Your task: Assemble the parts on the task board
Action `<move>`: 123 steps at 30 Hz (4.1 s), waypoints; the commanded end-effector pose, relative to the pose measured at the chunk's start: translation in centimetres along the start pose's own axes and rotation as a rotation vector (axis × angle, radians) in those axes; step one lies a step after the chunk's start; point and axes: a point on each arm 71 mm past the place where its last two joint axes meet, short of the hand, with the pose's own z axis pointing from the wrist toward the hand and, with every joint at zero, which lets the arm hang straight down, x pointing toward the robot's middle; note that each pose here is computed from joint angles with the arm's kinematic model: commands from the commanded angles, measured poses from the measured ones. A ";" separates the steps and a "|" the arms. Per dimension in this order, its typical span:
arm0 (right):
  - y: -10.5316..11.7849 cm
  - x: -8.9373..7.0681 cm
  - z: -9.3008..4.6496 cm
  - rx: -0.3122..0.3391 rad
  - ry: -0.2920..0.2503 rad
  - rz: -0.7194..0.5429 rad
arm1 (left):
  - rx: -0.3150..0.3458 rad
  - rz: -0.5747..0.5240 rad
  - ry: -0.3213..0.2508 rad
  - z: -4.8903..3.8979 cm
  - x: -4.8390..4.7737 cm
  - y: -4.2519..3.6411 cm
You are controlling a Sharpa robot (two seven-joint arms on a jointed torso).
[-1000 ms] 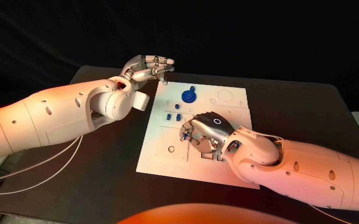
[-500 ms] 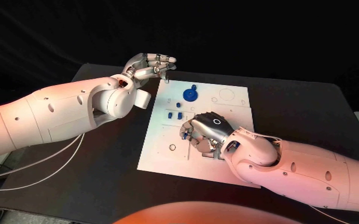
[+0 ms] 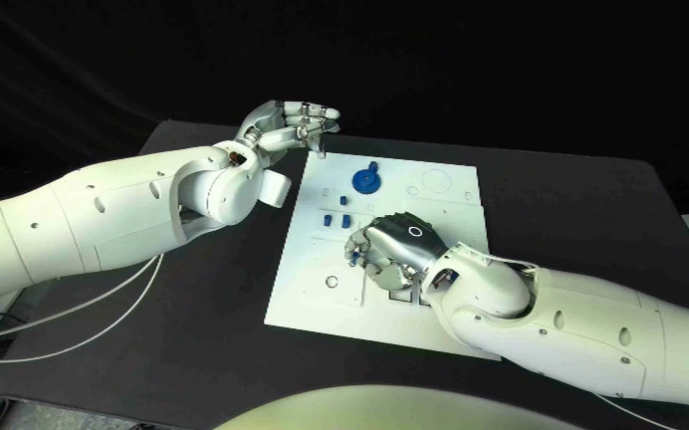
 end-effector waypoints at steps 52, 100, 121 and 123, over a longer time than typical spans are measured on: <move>0.4 1.1 0.3 -0.015 0.088 -0.061 | -0.004 -0.013 0.019 0.05 0.12 -0.07; -8.6 -7.6 -5.2 0.246 0.156 -0.110 | -0.018 -0.015 0.027 -0.03 -0.19 0.11; -8.6 -6.0 -4.2 0.249 0.139 -0.078 | -0.024 -0.014 0.025 -0.03 -0.37 0.17; -8.7 -5.9 -4.1 0.251 0.140 -0.080 | -0.024 -0.014 0.025 -0.03 -0.36 0.18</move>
